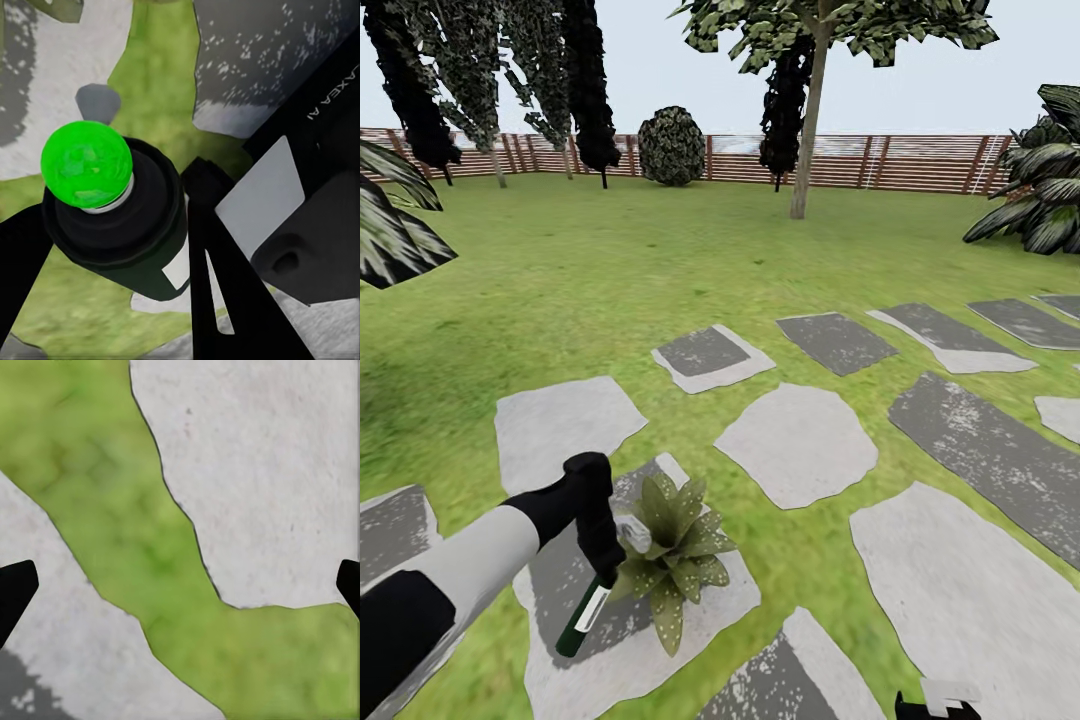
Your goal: Pick up the pesticide atomizer in the garden and spray insectifuge to fully cover both potted plants in the garden.
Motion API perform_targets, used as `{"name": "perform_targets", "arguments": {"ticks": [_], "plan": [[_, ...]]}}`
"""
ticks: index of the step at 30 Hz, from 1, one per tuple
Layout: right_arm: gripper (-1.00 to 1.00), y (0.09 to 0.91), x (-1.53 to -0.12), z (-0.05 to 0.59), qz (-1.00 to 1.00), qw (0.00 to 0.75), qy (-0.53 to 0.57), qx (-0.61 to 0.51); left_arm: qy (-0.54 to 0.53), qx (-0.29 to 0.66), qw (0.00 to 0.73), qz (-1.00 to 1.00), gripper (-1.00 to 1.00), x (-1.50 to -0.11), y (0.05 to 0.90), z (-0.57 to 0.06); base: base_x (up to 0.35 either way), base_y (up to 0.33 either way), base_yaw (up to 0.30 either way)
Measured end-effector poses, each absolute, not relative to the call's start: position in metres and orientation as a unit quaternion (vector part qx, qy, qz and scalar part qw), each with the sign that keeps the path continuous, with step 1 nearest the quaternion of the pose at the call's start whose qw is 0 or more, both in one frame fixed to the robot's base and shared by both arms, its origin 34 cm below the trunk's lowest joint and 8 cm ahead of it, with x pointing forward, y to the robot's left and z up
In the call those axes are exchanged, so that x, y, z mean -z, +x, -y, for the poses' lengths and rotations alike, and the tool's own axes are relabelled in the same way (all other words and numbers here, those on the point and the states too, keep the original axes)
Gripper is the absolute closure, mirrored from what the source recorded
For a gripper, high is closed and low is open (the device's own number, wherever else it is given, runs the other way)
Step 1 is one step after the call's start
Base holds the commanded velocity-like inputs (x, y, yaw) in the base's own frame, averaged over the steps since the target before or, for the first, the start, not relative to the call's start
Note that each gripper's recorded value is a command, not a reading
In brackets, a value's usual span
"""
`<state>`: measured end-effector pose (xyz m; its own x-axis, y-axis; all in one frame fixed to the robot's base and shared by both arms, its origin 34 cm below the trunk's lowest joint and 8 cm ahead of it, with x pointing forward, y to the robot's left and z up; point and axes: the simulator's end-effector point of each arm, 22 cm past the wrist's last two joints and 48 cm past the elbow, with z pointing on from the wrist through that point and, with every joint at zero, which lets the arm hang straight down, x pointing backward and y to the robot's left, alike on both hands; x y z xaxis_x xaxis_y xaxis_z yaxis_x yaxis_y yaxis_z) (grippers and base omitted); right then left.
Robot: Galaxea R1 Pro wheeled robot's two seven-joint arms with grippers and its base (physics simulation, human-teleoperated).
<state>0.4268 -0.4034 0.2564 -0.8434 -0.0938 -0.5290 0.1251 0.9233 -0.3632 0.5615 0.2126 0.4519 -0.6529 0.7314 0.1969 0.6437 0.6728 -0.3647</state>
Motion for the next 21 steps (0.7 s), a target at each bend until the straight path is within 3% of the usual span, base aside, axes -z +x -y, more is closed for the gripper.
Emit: {"name": "perform_targets", "arguments": {"ticks": [7, 21], "plan": [[-1.00, 0.4268, -0.2561, 0.4029, -0.940, 0.279, 0.008, 0.196, -0.382, -0.132, 0.166, 0.899, 1.00, -0.4521, 0.5620, -0.2120, -0.141, 0.138, -0.049], [-1.00, 0.4259, -0.2555, 0.4024, -0.941, 0.278, 0.008, 0.195, -0.376, -0.129, 0.163, 0.903, 1.00, -0.4551, 0.5668, -0.2168, -0.080, 0.286, -0.256]]}}
